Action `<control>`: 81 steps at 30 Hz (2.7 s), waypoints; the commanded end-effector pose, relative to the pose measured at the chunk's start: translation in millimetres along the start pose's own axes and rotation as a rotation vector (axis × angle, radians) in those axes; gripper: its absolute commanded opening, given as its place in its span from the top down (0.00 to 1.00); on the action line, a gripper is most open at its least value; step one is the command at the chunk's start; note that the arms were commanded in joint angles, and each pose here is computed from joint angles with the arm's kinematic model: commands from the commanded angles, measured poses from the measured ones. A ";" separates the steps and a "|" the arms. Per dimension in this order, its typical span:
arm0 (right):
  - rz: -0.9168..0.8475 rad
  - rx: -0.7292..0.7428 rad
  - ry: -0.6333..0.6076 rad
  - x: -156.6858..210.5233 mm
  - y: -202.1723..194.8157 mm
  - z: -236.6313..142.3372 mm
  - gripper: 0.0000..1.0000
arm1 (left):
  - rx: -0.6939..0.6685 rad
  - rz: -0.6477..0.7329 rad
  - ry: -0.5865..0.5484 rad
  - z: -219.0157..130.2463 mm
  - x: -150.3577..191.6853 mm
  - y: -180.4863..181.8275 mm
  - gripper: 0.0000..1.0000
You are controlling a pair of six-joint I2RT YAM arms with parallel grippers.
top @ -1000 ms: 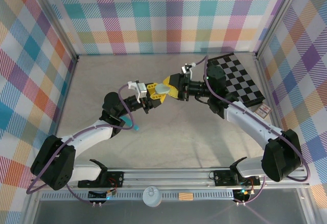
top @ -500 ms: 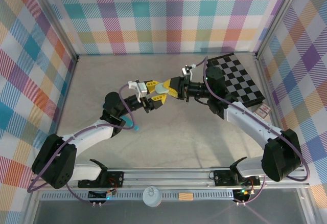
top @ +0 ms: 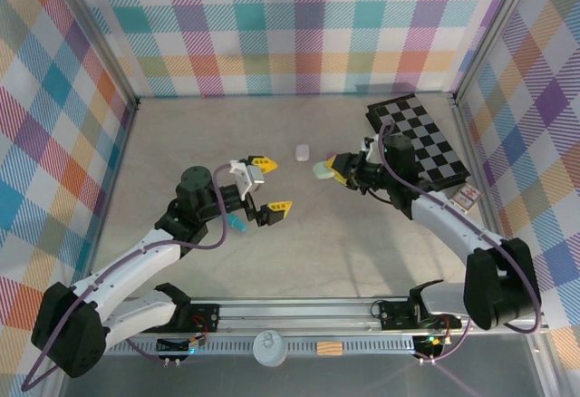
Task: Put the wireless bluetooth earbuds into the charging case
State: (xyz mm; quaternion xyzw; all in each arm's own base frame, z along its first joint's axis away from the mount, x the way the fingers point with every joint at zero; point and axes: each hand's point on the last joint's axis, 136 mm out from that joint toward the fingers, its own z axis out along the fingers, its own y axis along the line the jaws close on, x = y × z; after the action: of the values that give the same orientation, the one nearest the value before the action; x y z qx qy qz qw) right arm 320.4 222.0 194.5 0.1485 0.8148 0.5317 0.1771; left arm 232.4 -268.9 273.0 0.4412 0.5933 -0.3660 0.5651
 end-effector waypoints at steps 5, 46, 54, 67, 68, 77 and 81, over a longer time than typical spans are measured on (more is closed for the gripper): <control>0.026 0.165 -0.003 -1.8 -83.8 14.1 0.77 | 0.027 -0.054 0.152 -4.1 45.4 -16.5 0.00; -0.973 0.848 -0.587 -123.2 -142.7 -83.7 0.01 | -1.289 -0.290 0.201 -197.1 156.0 178.0 0.00; -0.946 0.745 -0.646 -141.0 -156.7 -89.8 0.01 | -1.272 -0.368 0.154 -186.1 186.7 214.1 0.00; -0.892 0.681 -0.642 -143.9 -170.7 -92.7 0.01 | -1.245 -0.424 0.248 -172.1 223.8 235.1 0.00; -0.893 0.681 -0.642 -143.9 -170.7 -92.7 0.01 | -1.244 -0.421 0.249 -171.4 223.1 235.0 0.00; -0.892 0.681 -0.642 -143.8 -170.9 -92.8 0.01 | -1.238 -0.404 0.271 -166.5 223.3 234.3 0.00; -0.893 0.680 -0.643 -143.9 -170.5 -92.7 0.01 | -1.235 -0.404 0.274 -165.7 223.7 234.4 0.00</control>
State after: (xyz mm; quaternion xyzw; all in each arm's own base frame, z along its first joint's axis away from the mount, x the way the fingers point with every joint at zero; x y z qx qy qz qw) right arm 394.6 14.0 81.5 -0.0017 0.8396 0.0374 0.5420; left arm 391.7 -6.2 69.0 -0.0472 0.8429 0.0022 0.5359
